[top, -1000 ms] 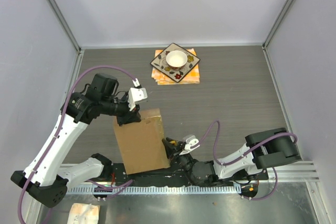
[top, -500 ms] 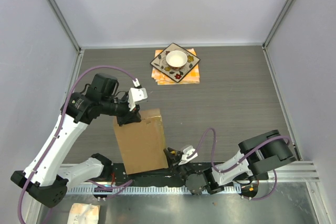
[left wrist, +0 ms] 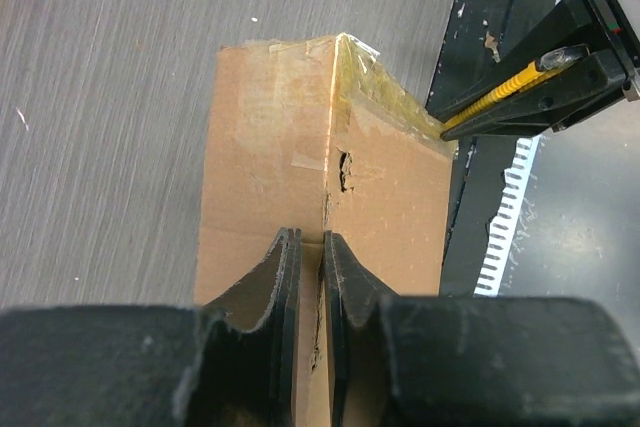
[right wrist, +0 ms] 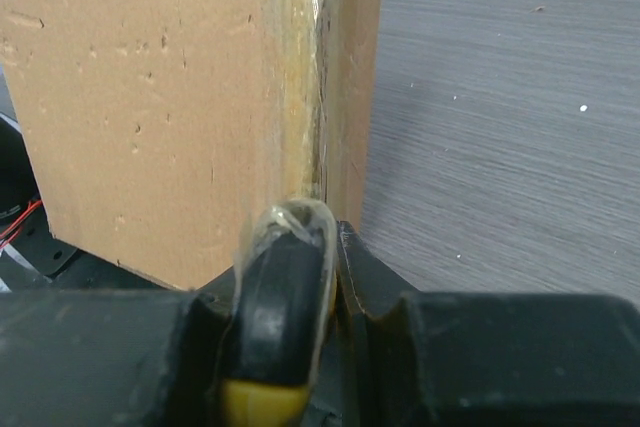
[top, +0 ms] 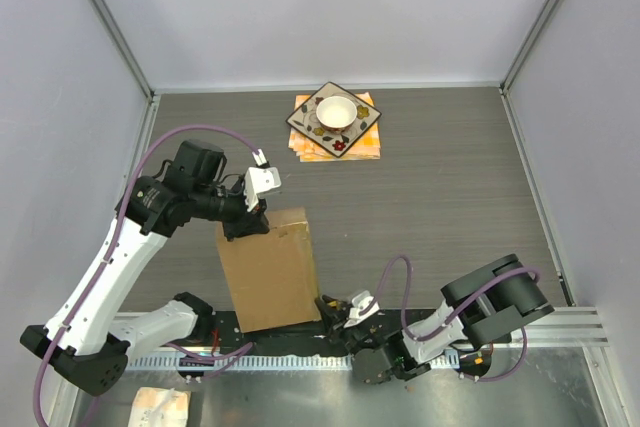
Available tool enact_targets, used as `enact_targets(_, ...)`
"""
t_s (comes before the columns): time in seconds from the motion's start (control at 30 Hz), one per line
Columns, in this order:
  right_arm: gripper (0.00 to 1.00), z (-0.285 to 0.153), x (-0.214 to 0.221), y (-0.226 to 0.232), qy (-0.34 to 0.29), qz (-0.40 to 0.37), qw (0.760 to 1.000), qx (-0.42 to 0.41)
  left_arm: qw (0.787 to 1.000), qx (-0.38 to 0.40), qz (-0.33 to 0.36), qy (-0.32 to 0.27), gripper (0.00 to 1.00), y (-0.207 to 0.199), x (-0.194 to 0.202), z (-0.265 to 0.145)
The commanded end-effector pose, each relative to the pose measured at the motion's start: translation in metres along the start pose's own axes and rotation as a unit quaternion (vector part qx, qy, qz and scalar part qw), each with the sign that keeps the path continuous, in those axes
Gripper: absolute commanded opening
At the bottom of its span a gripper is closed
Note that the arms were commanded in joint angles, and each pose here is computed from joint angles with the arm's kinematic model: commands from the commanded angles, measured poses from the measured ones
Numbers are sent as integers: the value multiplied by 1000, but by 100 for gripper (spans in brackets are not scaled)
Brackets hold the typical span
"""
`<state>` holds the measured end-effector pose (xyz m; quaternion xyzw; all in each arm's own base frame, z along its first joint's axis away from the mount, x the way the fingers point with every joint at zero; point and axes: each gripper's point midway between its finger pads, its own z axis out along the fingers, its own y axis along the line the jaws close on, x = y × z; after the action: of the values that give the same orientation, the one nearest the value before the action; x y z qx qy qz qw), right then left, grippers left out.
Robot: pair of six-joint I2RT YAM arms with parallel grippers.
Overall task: Unpack the express box
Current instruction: Cut the express box at the center of the board.
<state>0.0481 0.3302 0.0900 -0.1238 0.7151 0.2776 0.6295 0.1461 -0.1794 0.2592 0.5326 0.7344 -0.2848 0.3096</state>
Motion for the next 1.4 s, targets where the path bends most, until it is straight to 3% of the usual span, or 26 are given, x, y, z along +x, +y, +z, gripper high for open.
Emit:
enact_targets(0.0,1,-17,32,14,53,19,996,-69,990,45,-90,101,0,-35,48,-13)
enact_targets(0.23,1,-27,-3,-3,34,-1,997,-63,991,46,-83,99,0,-33,41,-15)
enact_targets(0.3,1,-27,-36,-9,10,20,998,-53,990,52,-84,99,0,-34,40,-15)
enact_targets(0.33,1,-24,-56,-21,-13,-8,999,-40,990,57,-83,98,0,-35,39,-15)
enact_targets(0.43,1,-15,-127,-34,-79,64,994,-47,989,82,-86,93,0,-42,35,-14)
enact_targets(0.5,1,-3,-162,-50,-123,48,991,-33,988,98,-84,87,0,-46,33,-12)
enact_targets(0.67,1,28,-223,-31,-200,34,976,-77,986,107,-82,102,0,-45,37,-9)
enact_targets(0.93,1,61,-250,-5,-238,23,965,-112,988,81,-75,107,0,-36,40,-9)
enact_targets(1.37,1,76,-223,17,-210,17,969,-131,991,66,-46,104,0,-44,55,-17)
